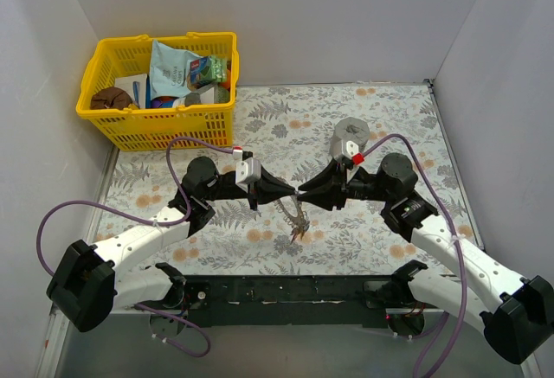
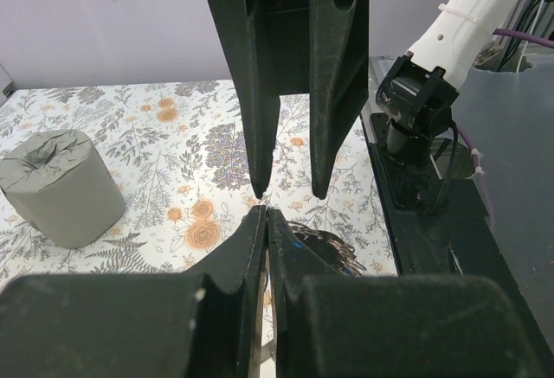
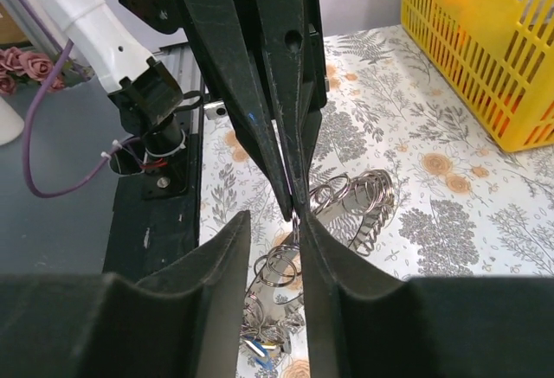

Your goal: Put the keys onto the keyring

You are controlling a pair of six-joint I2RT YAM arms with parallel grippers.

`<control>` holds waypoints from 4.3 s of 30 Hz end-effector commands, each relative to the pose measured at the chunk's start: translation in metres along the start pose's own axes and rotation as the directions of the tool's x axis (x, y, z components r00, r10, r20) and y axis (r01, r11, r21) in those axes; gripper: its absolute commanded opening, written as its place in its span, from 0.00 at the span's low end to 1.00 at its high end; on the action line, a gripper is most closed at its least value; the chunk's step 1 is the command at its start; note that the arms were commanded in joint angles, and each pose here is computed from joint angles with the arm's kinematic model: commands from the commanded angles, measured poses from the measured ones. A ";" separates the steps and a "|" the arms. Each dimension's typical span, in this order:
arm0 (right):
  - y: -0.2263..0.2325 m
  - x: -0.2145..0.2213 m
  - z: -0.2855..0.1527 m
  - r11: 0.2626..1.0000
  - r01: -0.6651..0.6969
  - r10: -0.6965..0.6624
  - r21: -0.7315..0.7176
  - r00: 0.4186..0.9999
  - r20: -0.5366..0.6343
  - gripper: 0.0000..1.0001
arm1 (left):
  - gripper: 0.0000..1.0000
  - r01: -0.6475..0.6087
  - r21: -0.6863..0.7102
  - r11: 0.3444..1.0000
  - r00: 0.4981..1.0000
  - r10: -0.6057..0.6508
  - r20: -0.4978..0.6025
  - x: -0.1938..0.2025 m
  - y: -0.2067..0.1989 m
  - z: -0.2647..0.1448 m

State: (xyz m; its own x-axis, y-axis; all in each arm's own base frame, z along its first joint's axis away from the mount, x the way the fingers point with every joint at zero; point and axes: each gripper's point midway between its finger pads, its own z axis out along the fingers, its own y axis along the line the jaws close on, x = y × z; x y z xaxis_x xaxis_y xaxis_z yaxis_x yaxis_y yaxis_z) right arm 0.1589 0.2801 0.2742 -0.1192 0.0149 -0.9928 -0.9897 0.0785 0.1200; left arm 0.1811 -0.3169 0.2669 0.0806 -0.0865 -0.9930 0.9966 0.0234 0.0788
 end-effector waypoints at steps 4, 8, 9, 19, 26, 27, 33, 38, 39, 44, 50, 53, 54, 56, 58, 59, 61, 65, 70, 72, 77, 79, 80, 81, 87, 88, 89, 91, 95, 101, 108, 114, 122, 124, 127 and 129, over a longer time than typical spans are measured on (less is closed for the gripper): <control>0.006 0.004 0.004 0.998 -0.017 0.018 -0.058 1.000 0.021 0.28 | 0.00 -0.081 0.002 0.997 0.994 0.081 0.071 -0.031 -0.003 -0.002; 0.003 0.012 0.005 0.998 -0.032 0.032 -0.048 0.999 0.006 0.27 | 0.00 -0.087 0.000 0.996 0.993 0.087 0.078 -0.034 -0.003 -0.002; 0.002 0.014 0.005 0.998 -0.037 0.037 -0.046 0.999 0.002 0.27 | 0.00 -0.083 0.002 0.997 0.993 0.083 0.078 -0.033 -0.003 -0.002; -0.004 0.011 0.007 0.998 -0.052 0.053 -0.020 0.998 0.025 0.22 | 0.00 -0.077 0.018 0.997 0.994 0.076 0.080 -0.033 -0.006 -0.001; -0.001 0.004 0.002 1.000 -0.016 0.016 0.005 0.999 0.042 0.20 | 0.00 -0.081 0.005 0.997 0.994 0.080 0.076 -0.032 -0.005 -0.003; -0.003 0.003 0.001 1.000 0.008 -0.008 0.020 0.999 0.041 0.21 | 0.00 -0.081 0.005 0.997 0.994 0.081 0.075 -0.032 -0.005 -0.003; -0.003 -0.002 -0.007 0.996 0.056 -0.059 0.064 0.997 0.046 0.33 | 0.00 -0.082 0.005 0.997 0.994 0.082 0.073 -0.031 -0.006 -0.003; -0.003 0.004 -0.001 0.999 0.024 -0.025 0.025 0.999 0.031 0.38 | 0.00 -0.081 0.010 0.997 0.994 0.080 0.078 -0.033 -0.006 -0.003; -0.002 0.005 0.000 1.000 0.018 -0.018 0.010 0.999 0.030 0.38 | 0.00 -0.079 0.012 0.997 0.994 0.078 0.077 -0.032 -0.006 -0.003; -0.002 0.007 0.004 1.000 -0.007 0.008 -0.014 0.999 0.034 0.36 | 0.00 -0.079 0.010 0.997 0.994 0.078 0.075 -0.032 -0.006 -0.003; -0.002 0.006 0.005 1.000 -0.022 0.022 -0.017 0.999 0.048 0.32 | 0.00 -0.077 0.013 0.997 0.994 0.076 0.075 -0.032 -0.007 -0.003; 0.001 0.001 0.005 0.999 -0.020 0.022 -0.025 0.998 0.061 0.32 | 0.00 -0.079 0.010 0.997 0.994 0.078 0.074 -0.032 -0.006 -0.003; 0.002 0.000 0.005 0.999 -0.018 0.020 -0.028 0.998 0.063 0.32 | 0.00 -0.079 0.010 0.997 0.994 0.078 0.073 -0.032 -0.006 -0.003; 0.001 -0.002 0.005 0.999 -0.023 0.024 -0.025 0.997 0.068 0.29 | 0.00 -0.076 0.010 0.997 0.995 0.075 0.072 -0.031 -0.006 -0.003; 0.001 -0.001 0.006 0.999 -0.028 0.030 -0.031 0.997 0.065 0.28 | 0.00 -0.077 0.012 0.997 0.994 0.076 0.076 -0.032 -0.007 -0.003; 0.000 0.000 0.007 0.999 -0.035 0.037 -0.028 0.997 0.063 0.26 | 0.00 -0.079 0.013 0.997 0.994 0.078 0.079 -0.033 -0.007 -0.003; -0.004 0.003 0.008 0.999 -0.051 0.052 -0.019 0.997 0.057 0.23 | 0.00 -0.076 0.015 0.997 0.994 0.075 0.078 -0.032 -0.007 -0.003; -0.005 0.004 0.011 0.997 -0.072 0.073 -0.020 0.996 0.056 0.06 | 0.00 -0.078 0.021 0.997 0.994 0.076 0.079 -0.033 -0.008 -0.003; -0.010 0.004 0.012 0.997 -0.079 0.079 0.008 0.996 0.049 0.01 | 0.00 -0.071 0.027 0.997 0.995 0.069 0.070 -0.030 -0.009 -0.003; -0.016 0.008 0.011 0.997 -0.070 0.070 0.040 0.997 0.020 0.01 | 0.00 -0.065 0.015 0.998 0.997 0.064 0.049 -0.028 -0.008 -0.005; -0.026 0.013 0.006 0.996 -0.008 0.017 0.092 0.995 -0.102 0.01 | 0.18 -0.087 0.002 0.996 0.995 0.087 -0.041 -0.028 0.000 -0.005; -0.028 0.026 0.003 0.994 -0.032 0.050 0.102 0.982 -0.180 0.01 | 0.27 -0.074 0.007 0.997 0.991 0.075 -0.108 -0.016 0.002 -0.007; -0.030 0.016 0.004 0.995 0.016 0.002 0.095 0.983 -0.185 0.01 | 0.30 -0.085 0.008 0.996 0.989 0.086 -0.118 -0.021 0.004 -0.006; -0.030 0.021 0.002 0.996 0.003 0.018 0.094 0.977 -0.213 0.01 | 0.33 -0.076 0.015 0.997 0.983 0.077 -0.165 -0.012 0.004 -0.009; -0.025 0.032 0.002 0.999 -0.030 0.039 0.032 0.948 -0.315 0.01 | 0.46 -0.003 0.069 0.998 0.944 0.025 -0.329 0.013 0.007 -0.010; -0.025 0.040 0.002 0.999 -0.051 0.054 0.018 0.937 -0.346 0.01 | 0.47 -0.015 0.091 0.996 0.939 0.045 -0.341 0.015 0.007 -0.009; -0.024 0.041 0.002 0.998 -0.060 0.058 0.006 0.933 -0.356 0.01 | 0.47 0.008 0.107 0.994 0.933 0.031 -0.358 0.022 0.007 -0.008; -0.023 0.043 0.003 0.997 -0.069 0.056 -0.023 0.924 -0.378 0.01 | 0.48 0.018 0.133 0.991 0.927 0.034 -0.375 0.023 0.006 -0.007; -0.025 0.043 0.004 0.998 -0.061 0.045 -0.029 0.921 -0.387 0.01 | 0.44 0.052 0.169 0.984 0.918 0.020 -0.395 0.030 0.006 -0.003; -0.024 0.041 0.006 0.998 -0.056 0.038 -0.038 0.929 -0.369 0.01 | 0.36 0.089 0.191 0.977 0.911 -0.002 -0.412 0.040 0.006 0.000; -0.020 0.037 0.008 0.997 -0.053 0.034 -0.051 0.944 -0.329 0.01 | 0.33 0.112 0.222 0.969 0.917 -0.014 -0.399 0.046 0.001 0.006; -0.020 0.036 0.009 0.997 -0.052 0.033 -0.054 0.947 -0.321 0.01 | 0.19 0.121 0.232 0.965 0.919 -0.021 -0.393 0.048 0.001 0.011; -0.019 0.041 0.007 0.997 -0.056 0.037 -0.050 0.945 -0.326 0.01 | 0.00 0.114 0.224 0.968 0.918 -0.017 -0.396 0.048 0.003 0.012; -0.018 0.041 0.006 0.997 -0.053 0.035 -0.048 0.947 -0.320 0.01 | 0.00 0.109 0.220 0.969 0.917 -0.013 -0.398 0.048 0.003 0.012; -0.024 0.032 0.006 0.999 -0.036 0.036 0.006 0.957 -0.289 0.16 | 0.00 0.098 0.209 0.973 0.922 -0.010 -0.388 0.044 0.004 0.012; -0.026 0.026 0.004 0.999 -0.015 0.025 0.042 0.966 -0.256 0.30 | 0.00 0.096 0.192 0.977 0.930 -0.019 -0.368 0.042 0.005 0.013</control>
State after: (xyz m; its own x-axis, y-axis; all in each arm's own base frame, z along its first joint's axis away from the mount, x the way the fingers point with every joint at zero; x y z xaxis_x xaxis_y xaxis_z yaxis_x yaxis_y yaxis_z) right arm 0.1733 0.2801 0.2104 -0.2465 -0.3519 -0.9030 -0.9691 0.0861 0.2309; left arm 0.1898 -0.3292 0.2024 0.0094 0.3532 -0.9355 0.9812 -0.1835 -0.0595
